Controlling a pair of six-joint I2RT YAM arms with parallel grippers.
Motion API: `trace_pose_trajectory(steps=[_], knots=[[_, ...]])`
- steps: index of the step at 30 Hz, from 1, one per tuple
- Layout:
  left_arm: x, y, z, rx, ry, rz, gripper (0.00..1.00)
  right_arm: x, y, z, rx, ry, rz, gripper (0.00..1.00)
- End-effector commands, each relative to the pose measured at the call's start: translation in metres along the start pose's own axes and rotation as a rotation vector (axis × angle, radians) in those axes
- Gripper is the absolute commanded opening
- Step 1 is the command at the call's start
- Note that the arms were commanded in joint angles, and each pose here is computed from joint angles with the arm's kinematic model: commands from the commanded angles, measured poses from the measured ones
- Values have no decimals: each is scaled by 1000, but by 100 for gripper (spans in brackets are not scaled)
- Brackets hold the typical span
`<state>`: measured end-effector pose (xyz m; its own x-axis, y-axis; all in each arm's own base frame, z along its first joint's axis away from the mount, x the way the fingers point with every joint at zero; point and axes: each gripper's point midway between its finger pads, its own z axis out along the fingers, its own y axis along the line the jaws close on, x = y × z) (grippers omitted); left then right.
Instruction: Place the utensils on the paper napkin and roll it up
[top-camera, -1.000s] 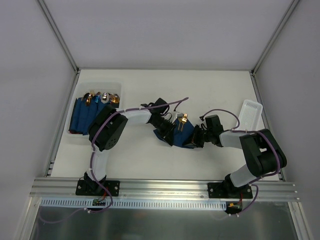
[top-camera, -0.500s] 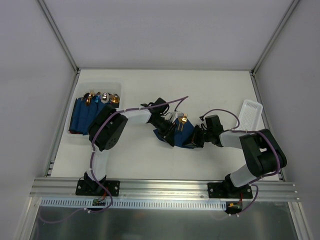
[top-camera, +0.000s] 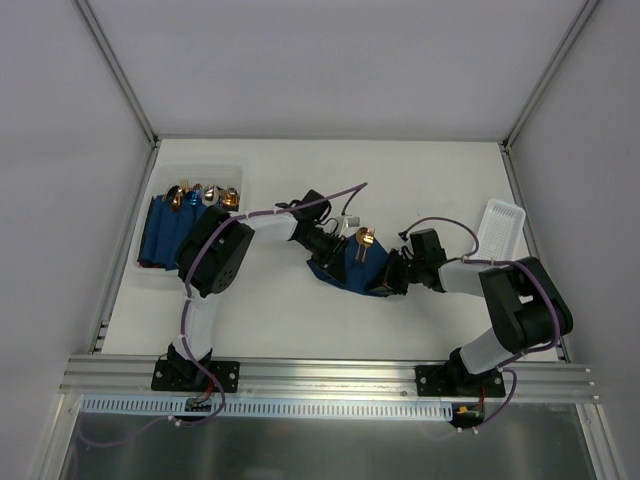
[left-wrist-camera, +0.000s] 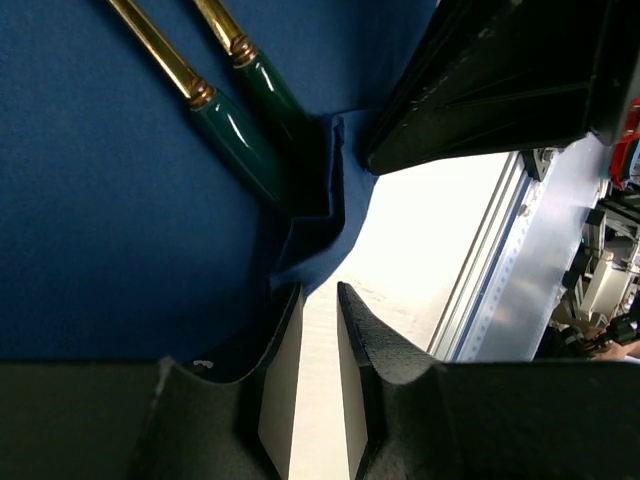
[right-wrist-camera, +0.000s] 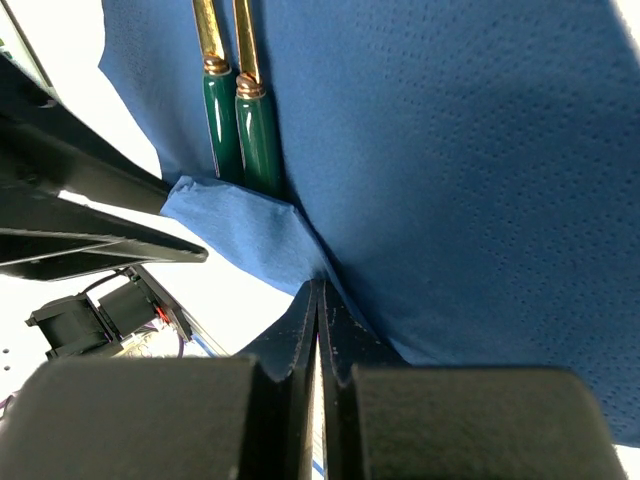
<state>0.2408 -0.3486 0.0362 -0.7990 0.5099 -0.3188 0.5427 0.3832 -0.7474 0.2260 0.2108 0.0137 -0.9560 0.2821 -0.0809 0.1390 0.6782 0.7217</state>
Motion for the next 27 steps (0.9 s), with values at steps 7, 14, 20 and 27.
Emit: trace_pose_trajectory(steps=[7, 14, 20, 27], knots=[[12, 24, 6, -74, 19, -32, 18, -5, -7, 4, 43, -4, -26, 0], [22, 33, -3, -120, -15, -95, 13, -13, -13, 2, 82, 0, -52, 0], [28, 31, -6, -110, -57, -200, 13, -26, -16, 0, 107, 8, -63, 0], [30, 38, -8, -151, -84, -256, 13, -33, -18, 3, 130, 33, -79, 0]])
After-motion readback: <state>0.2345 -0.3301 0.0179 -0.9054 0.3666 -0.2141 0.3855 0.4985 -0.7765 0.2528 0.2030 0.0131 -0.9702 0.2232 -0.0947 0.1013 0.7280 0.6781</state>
